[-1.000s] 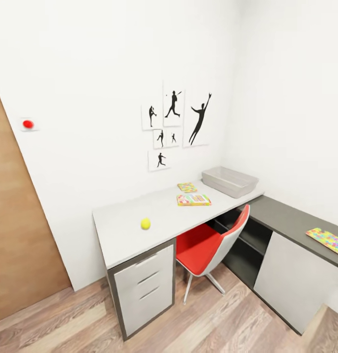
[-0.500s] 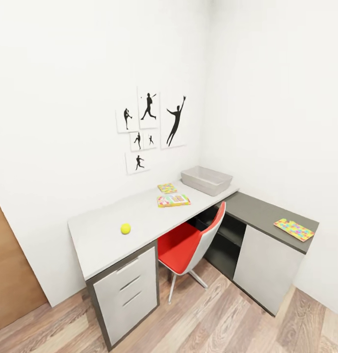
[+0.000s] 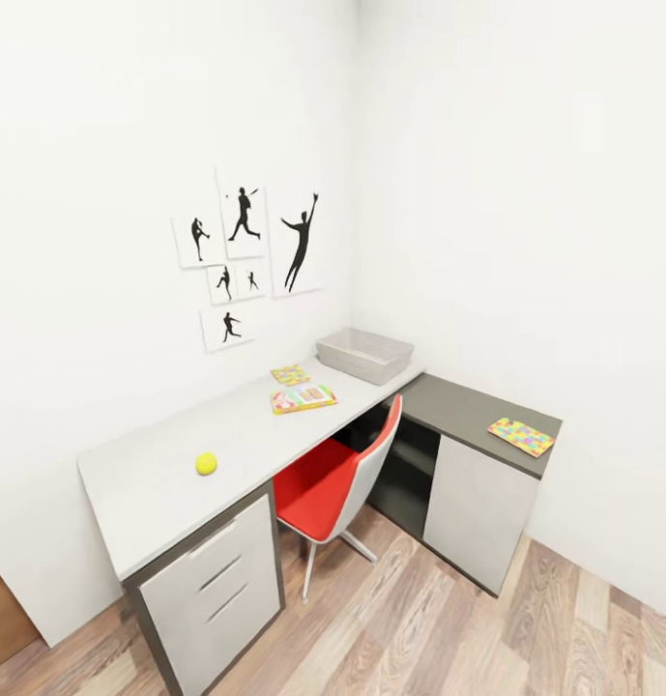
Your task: Put all the toys in the child's room - the three board games (two on the bed and one on the table), the two jigsaw puzzles on the table, and the tennis ball on the table - inside the toy box on the table in the child's room.
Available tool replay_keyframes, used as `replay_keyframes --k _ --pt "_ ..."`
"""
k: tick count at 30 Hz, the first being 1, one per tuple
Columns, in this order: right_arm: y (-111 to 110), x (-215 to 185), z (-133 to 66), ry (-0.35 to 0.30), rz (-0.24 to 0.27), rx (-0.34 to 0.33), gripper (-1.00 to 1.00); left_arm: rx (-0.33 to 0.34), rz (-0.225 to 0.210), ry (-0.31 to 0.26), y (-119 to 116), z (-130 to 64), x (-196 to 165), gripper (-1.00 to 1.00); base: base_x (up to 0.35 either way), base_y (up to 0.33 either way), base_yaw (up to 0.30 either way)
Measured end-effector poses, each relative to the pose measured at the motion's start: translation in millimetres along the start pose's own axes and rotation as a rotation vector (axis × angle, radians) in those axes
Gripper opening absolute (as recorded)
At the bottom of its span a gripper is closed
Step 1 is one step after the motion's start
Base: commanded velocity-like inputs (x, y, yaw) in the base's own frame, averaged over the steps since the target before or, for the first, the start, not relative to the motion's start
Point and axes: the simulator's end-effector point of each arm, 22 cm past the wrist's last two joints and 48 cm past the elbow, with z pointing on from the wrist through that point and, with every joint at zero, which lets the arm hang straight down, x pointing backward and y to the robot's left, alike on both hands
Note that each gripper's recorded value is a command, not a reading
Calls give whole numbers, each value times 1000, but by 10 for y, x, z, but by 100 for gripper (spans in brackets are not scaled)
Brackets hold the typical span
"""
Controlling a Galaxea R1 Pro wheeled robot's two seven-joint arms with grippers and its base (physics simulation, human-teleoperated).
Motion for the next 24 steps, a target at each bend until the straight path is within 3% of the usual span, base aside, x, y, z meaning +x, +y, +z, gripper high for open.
replay_keyframes --k 18,24 --pt "-19 46 -190 8 -8 0 100 7 8 -2 -14 -191 -11 100 0 0 -281" --pt "-139 76 -253 5 -9 13 100 3 6 -24 36 -249 -41 100 0 0 -281"
